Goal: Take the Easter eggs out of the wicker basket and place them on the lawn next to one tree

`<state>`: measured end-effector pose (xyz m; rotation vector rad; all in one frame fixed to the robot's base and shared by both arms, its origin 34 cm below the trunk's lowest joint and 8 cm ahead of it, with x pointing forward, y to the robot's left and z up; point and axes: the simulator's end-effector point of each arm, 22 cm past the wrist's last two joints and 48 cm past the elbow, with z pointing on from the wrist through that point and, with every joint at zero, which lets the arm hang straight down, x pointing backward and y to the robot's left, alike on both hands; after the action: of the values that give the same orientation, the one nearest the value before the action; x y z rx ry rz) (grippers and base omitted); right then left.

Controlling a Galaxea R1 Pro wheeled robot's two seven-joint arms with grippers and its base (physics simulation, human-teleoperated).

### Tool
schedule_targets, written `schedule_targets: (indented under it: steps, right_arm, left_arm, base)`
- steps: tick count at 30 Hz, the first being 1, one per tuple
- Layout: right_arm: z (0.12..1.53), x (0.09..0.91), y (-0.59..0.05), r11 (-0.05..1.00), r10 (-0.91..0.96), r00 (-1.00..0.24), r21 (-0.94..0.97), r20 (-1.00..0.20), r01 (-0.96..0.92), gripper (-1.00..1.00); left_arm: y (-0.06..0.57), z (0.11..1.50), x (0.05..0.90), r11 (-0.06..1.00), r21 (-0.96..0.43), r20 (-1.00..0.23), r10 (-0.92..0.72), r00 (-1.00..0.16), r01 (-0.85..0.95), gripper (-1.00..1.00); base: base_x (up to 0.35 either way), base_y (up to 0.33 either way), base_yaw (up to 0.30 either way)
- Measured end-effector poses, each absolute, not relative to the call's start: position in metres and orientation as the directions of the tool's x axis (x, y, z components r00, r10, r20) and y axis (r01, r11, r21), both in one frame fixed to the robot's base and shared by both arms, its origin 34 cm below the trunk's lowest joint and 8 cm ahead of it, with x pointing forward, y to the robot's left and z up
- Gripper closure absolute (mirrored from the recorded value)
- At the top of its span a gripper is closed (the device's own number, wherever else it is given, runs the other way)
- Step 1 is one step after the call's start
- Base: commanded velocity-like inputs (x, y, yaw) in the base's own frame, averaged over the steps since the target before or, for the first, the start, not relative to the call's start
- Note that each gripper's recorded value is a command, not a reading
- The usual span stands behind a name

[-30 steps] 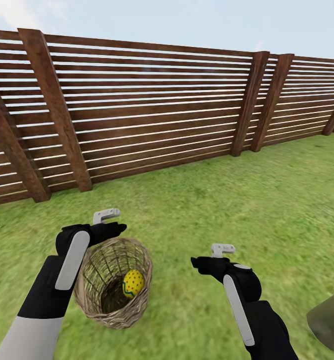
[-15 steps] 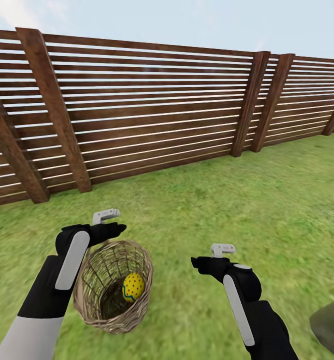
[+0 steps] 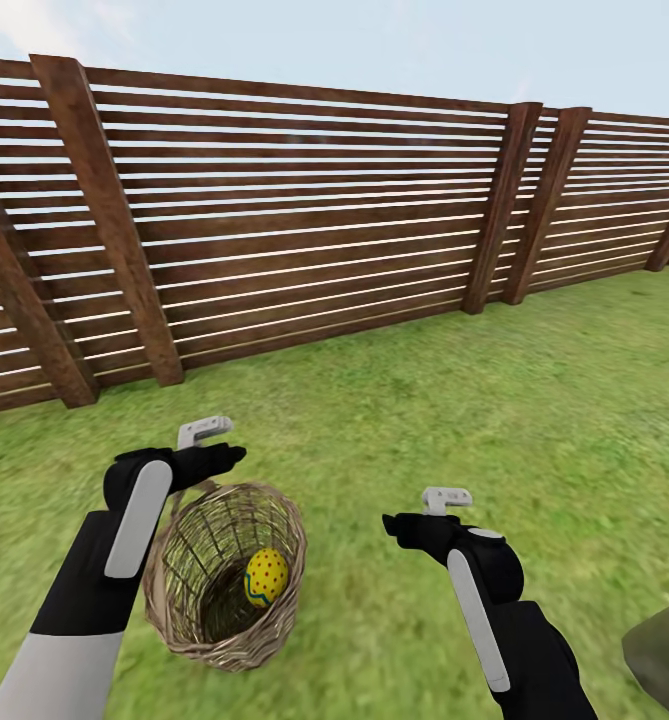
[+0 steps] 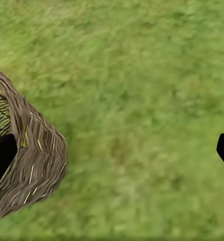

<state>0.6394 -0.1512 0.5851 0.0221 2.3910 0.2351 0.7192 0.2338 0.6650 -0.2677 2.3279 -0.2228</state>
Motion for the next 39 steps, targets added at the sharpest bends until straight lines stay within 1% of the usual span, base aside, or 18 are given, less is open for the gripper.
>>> schedule_targets:
  steps: [16,26,39]
  right_arm:
    - [0.585,0.639,-0.151,0.983,0.082,-0.739,0.176,-0.668,-0.050,-1.00]
    - [0.564,0.635,-0.151,0.983,0.081,-0.738,0.176,-0.669,-0.051,-1.00]
    - [0.535,0.628,-0.151,0.983,0.081,-0.738,0.176,-0.670,-0.051,-1.00]
  left_arm:
    - [0.236,0.664,0.719,0.962,-0.238,-0.682,-0.262,-0.683,-0.132,-1.00]
    - [0.237,0.641,0.714,0.963,-0.233,-0.679,-0.261,-0.686,-0.136,-1.00]
    - [0.240,0.553,0.693,0.963,-0.205,-0.570,-0.263,-0.778,-0.175,-1.00]
  base:
    - [0.000,0.000,0.000]
    - [0.000,0.000,0.000]
    - [0.000,0.000,0.000]
